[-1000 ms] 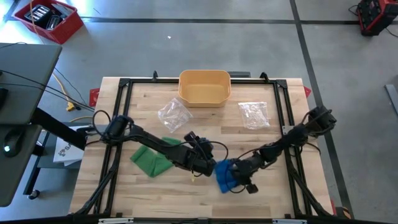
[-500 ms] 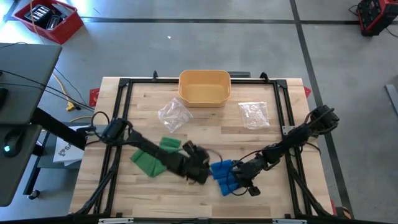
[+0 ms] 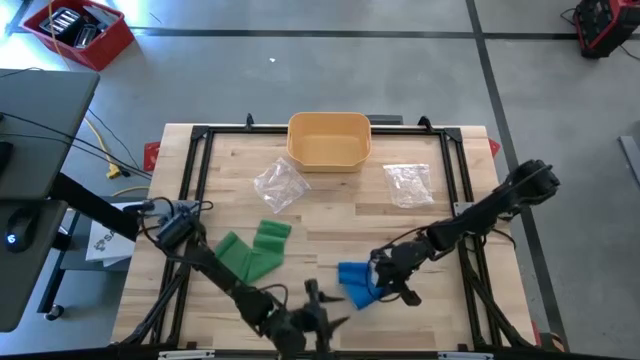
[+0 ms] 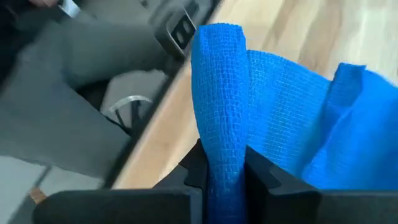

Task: Roll bandage
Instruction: Roll the blue bandage

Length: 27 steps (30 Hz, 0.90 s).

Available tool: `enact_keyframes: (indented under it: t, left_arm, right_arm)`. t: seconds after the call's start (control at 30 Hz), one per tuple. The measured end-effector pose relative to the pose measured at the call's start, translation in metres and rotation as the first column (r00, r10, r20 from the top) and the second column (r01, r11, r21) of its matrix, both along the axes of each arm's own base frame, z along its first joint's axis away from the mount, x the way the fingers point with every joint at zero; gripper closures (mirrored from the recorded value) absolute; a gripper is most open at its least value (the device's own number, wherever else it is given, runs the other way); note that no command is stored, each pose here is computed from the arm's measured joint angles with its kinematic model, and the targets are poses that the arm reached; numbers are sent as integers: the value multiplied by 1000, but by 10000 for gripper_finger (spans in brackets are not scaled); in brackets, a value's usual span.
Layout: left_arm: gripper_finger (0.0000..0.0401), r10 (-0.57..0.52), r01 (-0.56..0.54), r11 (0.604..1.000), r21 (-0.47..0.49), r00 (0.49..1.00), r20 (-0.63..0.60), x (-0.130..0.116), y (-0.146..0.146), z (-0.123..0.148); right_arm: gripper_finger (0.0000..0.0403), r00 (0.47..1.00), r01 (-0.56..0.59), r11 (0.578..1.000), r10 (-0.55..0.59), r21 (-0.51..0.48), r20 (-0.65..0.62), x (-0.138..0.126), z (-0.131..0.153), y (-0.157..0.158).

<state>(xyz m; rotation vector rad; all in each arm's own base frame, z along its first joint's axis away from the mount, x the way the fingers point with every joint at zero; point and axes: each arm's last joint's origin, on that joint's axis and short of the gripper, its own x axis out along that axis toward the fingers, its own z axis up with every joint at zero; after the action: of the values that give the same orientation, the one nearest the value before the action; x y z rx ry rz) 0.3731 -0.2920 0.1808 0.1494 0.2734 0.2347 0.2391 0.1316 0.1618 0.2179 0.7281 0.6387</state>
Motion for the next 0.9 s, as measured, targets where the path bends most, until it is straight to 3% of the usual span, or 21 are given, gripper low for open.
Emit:
enact_keyframes:
  t: [0.13,0.4,0.9]
  left_arm:
    - [224,-51,55,977,208,998,-20,13,-16,11]
    - [235,114,-100,907,408,993,-9,26,-15,22]
    - [236,171,-163,907,388,985,14,27,-12,21]
  right_arm:
    - [362,999,18,999,-21,49,48,-1,17,-8]
    - [362,991,22,995,-34,94,130,-7,40,-14]
    - [362,985,15,994,-33,104,170,-8,47,-15]
